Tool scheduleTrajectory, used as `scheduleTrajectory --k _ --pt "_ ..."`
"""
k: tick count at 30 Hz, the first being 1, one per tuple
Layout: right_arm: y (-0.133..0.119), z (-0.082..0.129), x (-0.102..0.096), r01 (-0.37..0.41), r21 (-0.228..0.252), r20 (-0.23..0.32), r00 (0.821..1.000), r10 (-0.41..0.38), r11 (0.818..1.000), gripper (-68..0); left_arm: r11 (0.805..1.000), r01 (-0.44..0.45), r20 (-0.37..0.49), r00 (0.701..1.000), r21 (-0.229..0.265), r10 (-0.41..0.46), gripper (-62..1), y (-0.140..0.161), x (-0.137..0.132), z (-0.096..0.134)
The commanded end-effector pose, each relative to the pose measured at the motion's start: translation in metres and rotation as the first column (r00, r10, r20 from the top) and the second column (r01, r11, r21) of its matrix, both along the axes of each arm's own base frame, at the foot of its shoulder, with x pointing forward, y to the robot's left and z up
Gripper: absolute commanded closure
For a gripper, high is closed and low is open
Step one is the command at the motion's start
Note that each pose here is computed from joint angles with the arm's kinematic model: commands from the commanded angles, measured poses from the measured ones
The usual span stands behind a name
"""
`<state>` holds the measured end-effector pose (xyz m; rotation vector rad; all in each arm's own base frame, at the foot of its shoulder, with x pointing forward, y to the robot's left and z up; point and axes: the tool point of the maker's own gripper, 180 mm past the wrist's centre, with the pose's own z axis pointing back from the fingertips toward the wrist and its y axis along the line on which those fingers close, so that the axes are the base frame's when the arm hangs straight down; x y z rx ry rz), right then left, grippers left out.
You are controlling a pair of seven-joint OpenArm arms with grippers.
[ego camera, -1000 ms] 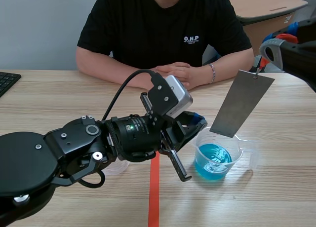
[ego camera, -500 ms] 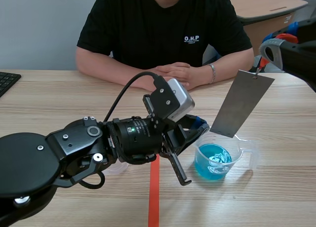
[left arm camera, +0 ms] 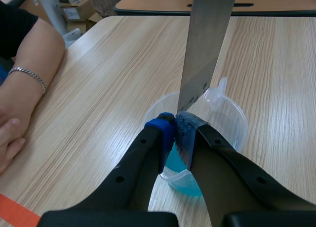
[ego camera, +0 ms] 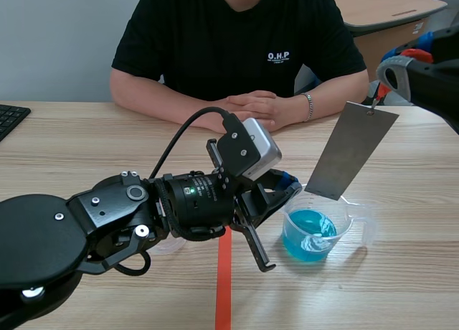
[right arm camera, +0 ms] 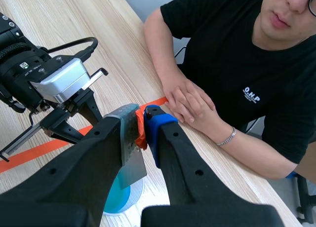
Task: Do the redox reaction experiment.
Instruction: 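Point at the plate with the left hand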
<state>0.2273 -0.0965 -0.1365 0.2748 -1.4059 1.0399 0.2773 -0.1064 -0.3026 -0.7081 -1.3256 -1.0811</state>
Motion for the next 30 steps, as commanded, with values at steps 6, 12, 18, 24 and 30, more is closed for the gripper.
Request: scheduleTrajectory --k 6,12,18,24,30 --pt "0.002 0.009 0.002 -0.009 0.021 0.029 1.0 0.008 1.0 -1.5 0.999 0.01 0.019 1.0 -0.035 -0.009 -4.6 -0.005 0.001 0.012" --pt "0.002 0.009 0.002 -0.009 0.021 0.029 1.0 0.008 1.0 -1.5 0.999 0.01 0.019 1.0 -0.035 -0.009 -4.6 -0.005 0.001 0.012" --pt "0.002 0.009 0.001 -0.01 0.023 0.031 0.999 0.009 1.0 -1.5 0.999 0.009 0.019 1.0 -0.035 -0.008 -4.6 -0.005 0.001 0.012" --pt "0.002 0.01 0.001 -0.01 0.024 0.031 0.999 0.01 1.0 -1.5 0.999 0.007 0.023 1.0 -0.033 -0.007 -4.6 0.0 0.002 0.011" --pt "0.002 0.01 0.001 -0.01 0.024 0.031 0.999 0.01 1.0 -1.5 1.0 -0.016 0.011 1.0 -0.006 0.016 -4.6 0.024 0.005 0.004"
